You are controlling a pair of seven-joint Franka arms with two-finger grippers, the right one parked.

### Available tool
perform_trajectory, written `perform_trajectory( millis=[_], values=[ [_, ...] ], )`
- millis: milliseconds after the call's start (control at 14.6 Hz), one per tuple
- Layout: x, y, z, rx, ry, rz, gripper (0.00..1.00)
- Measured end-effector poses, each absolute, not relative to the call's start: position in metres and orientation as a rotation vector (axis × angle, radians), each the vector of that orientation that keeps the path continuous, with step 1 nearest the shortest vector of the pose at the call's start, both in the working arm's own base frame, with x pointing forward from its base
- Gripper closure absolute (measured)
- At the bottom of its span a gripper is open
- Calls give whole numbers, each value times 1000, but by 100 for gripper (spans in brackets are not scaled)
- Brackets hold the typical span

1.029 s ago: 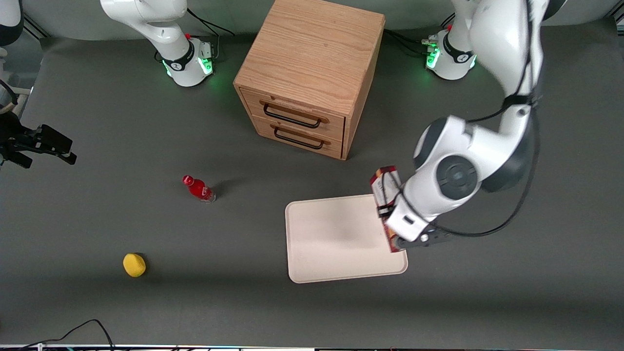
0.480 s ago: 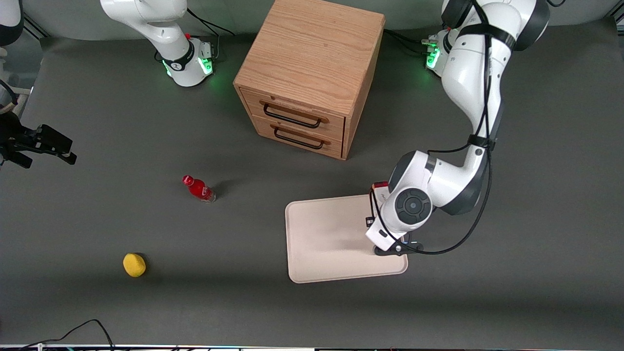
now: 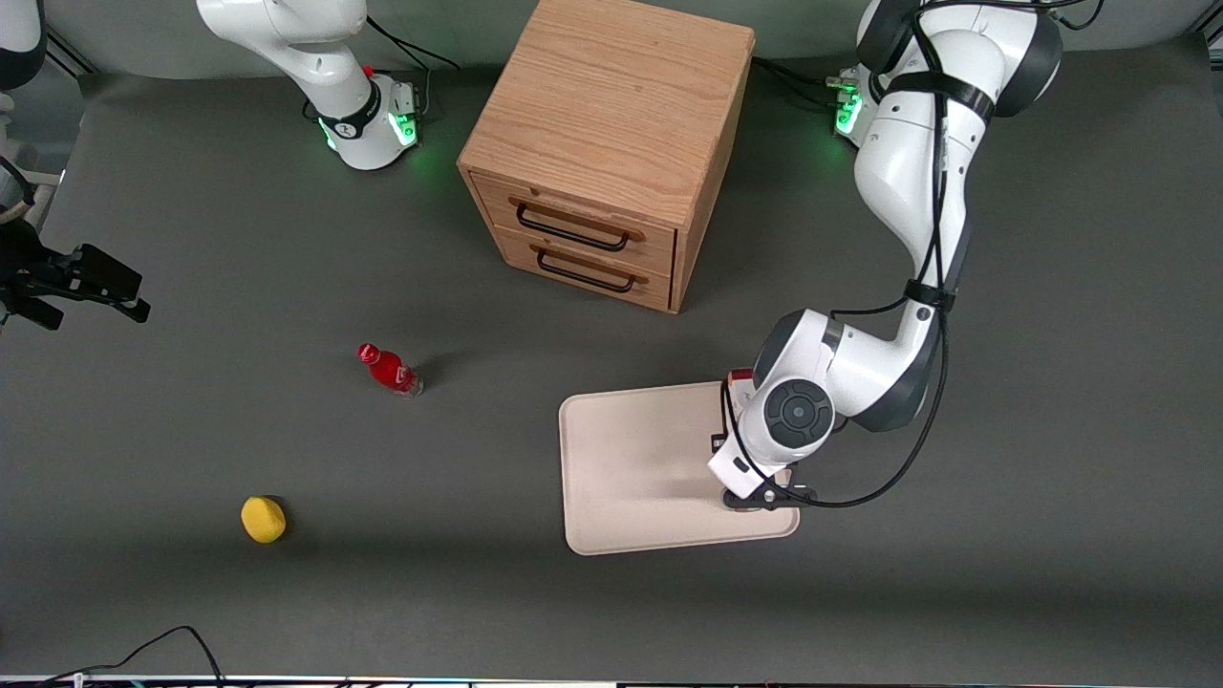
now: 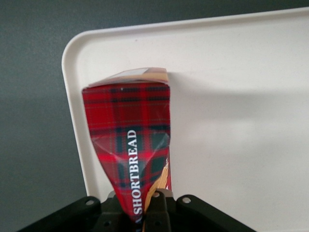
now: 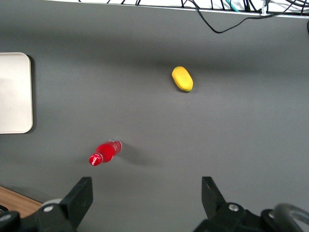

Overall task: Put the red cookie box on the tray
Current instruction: 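Raise the left gripper away from the box on the tray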

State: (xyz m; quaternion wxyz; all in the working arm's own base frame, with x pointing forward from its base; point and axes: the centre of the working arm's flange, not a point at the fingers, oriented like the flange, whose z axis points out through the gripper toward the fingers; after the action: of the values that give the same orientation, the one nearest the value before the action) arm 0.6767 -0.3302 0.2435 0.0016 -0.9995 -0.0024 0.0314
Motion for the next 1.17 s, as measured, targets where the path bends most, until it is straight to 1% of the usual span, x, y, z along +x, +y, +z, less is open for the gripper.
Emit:
perform_trajectory(
  millis=[69,137,275,412,480,549,618,686,755,824,1029,1167],
  values=[
    [677,-330,244,-3134,1,93,91],
    [678,-330,244,-3130,8,88,89],
    [679,-330,245,-3123,18,78,71],
    [679,-330,246,-3118,24,71,51],
    [679,-330,248,-3115,26,74,39],
    [680,-329,254,-3109,26,87,29],
    [680,-326,267,-3098,29,111,19],
    [681,-320,289,-3085,32,134,7],
    [685,-309,319,-3079,27,143,0],
    [688,-293,353,-3082,17,129,0],
    [688,-234,466,-3102,-51,19,0],
    [681,-180,520,-3098,-28,19,0]
  ],
)
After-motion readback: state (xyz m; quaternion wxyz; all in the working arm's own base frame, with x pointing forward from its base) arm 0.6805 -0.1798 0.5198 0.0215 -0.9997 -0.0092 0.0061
